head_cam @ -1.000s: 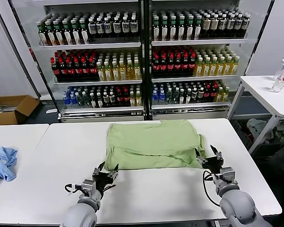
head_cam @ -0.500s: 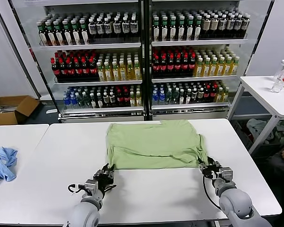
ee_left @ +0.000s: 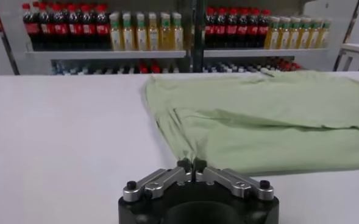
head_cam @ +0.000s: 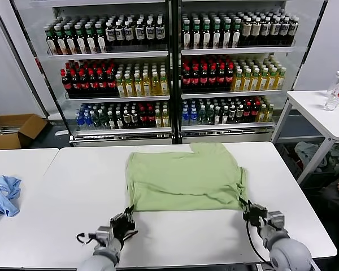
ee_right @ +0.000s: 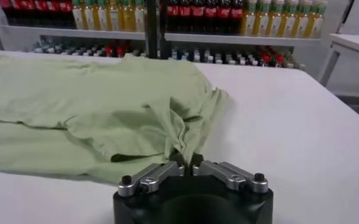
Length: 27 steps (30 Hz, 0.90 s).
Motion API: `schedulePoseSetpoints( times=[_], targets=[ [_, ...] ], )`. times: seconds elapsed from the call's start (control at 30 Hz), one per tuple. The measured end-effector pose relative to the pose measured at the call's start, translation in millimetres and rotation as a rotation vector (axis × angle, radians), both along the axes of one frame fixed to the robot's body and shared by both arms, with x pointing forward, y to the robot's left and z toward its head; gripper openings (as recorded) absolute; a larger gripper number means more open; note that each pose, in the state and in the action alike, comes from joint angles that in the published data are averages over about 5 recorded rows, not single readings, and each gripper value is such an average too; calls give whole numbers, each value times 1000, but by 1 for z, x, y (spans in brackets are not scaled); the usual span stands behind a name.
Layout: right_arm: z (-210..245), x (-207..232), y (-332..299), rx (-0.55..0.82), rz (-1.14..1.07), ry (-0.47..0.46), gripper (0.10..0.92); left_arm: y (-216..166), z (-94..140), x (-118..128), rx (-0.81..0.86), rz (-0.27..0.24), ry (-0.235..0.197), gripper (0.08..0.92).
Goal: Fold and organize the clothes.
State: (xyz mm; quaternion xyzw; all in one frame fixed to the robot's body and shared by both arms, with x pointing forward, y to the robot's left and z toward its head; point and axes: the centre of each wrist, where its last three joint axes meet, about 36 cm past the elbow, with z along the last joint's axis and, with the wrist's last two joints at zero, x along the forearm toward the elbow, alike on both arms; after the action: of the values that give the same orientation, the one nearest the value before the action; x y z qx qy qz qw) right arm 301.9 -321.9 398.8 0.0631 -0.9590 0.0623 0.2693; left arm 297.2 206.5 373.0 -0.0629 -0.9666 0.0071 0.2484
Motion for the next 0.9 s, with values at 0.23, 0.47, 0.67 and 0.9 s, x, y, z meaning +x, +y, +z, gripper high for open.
schedulePoseSetpoints(
  times=[0.23,0.47,0.67,0.9],
  targets=[
    [37,-44,0,-69,5,-27,284,-3,30,-68,2,4,41,157],
    [77,-32,-3,-113,10,-124,483,12,74,-84,8,-5,-11,356],
    [88,18,-1,-82,-1,-191,656,25,86,-55,7,-16,-84,530],
    [69,114,9,-25,-22,-202,810,27,56,17,20,-6,-113,720]
  ],
)
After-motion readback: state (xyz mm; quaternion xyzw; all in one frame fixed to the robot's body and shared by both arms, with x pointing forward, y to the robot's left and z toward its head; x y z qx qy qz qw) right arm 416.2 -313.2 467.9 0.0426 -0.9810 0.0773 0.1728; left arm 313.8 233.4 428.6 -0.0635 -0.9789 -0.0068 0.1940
